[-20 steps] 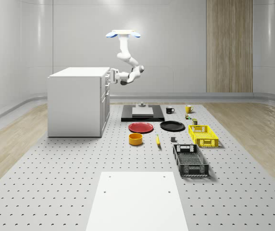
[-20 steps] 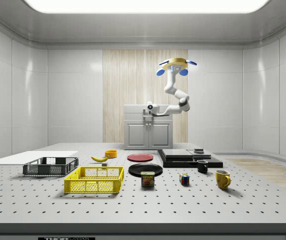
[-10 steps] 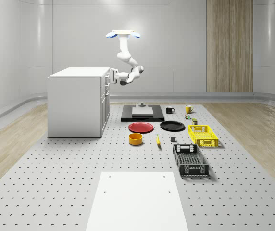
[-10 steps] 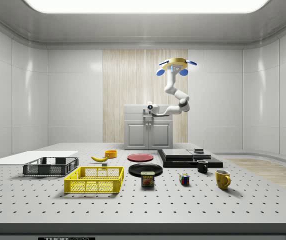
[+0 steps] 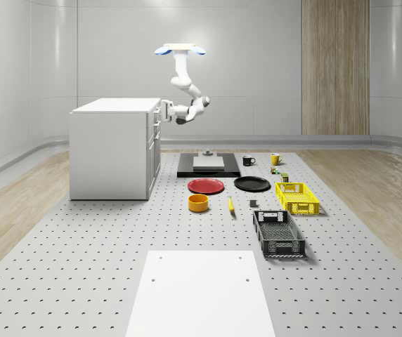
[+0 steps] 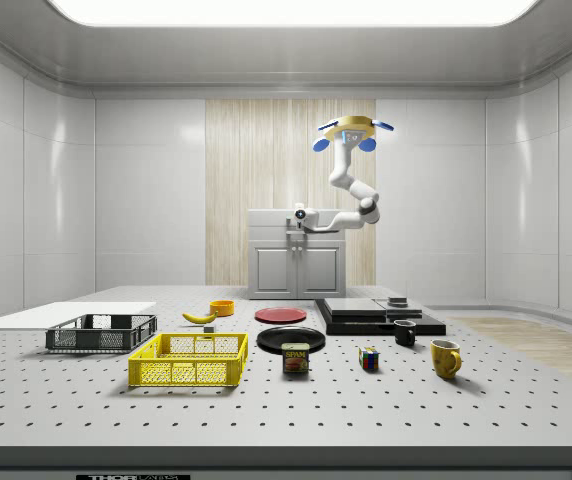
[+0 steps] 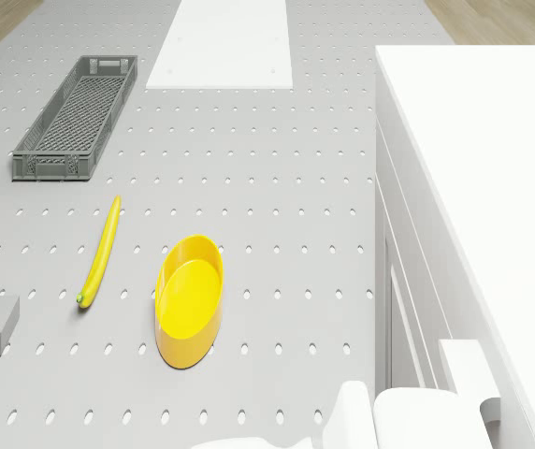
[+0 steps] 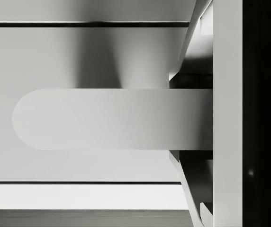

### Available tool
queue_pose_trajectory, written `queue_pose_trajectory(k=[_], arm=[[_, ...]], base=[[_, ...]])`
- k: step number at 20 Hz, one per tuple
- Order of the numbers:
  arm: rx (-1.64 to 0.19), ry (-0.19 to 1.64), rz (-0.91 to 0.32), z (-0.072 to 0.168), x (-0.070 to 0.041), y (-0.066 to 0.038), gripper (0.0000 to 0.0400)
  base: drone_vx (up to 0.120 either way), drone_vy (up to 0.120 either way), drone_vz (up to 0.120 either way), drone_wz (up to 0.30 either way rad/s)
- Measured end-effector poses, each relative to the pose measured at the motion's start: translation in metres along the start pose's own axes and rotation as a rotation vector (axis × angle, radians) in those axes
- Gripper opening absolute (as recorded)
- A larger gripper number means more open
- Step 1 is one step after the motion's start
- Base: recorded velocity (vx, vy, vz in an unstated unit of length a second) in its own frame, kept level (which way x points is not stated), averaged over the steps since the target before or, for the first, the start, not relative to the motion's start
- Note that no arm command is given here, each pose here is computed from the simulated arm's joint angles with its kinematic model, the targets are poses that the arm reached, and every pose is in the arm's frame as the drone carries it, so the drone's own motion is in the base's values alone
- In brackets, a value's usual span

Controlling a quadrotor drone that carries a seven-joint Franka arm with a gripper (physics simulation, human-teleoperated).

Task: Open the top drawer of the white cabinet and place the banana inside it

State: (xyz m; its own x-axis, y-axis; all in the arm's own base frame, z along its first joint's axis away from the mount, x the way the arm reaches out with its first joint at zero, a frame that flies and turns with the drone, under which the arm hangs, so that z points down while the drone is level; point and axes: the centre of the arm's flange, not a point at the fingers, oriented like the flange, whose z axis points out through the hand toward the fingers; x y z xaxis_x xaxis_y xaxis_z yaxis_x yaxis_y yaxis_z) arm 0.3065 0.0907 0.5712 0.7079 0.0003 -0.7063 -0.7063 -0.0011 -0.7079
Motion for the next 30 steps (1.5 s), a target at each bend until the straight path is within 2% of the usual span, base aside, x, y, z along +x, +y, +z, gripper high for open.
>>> queue_pose_trajectory(k=[8,18,21,23,26,30], arm=[[-0.001,0.001,-0.001,-0.018,0.000,0.000,0.0113],[0.000,0.000,-0.002,-0.065,0.000,0.000,0.0108],[0.000,0.000,-0.002,-0.077,0.000,0.000,0.0250],[0.000,0.000,-0.001,-0.083,0.000,0.000,0.0309],[0.000,0.000,-0.001,-0.088,0.000,0.000,0.0357],[0.000,0.000,-0.001,-0.092,-0.002,-0.002,0.0384]], base=[[0.000,0.000,0.000,0.000],[0.000,0.000,0.000,0.000],[0.000,0.000,0.000,0.000],[0.000,0.000,0.000,0.000],[0.000,0.000,0.000,0.000],[0.000,0.000,0.000,0.000]])
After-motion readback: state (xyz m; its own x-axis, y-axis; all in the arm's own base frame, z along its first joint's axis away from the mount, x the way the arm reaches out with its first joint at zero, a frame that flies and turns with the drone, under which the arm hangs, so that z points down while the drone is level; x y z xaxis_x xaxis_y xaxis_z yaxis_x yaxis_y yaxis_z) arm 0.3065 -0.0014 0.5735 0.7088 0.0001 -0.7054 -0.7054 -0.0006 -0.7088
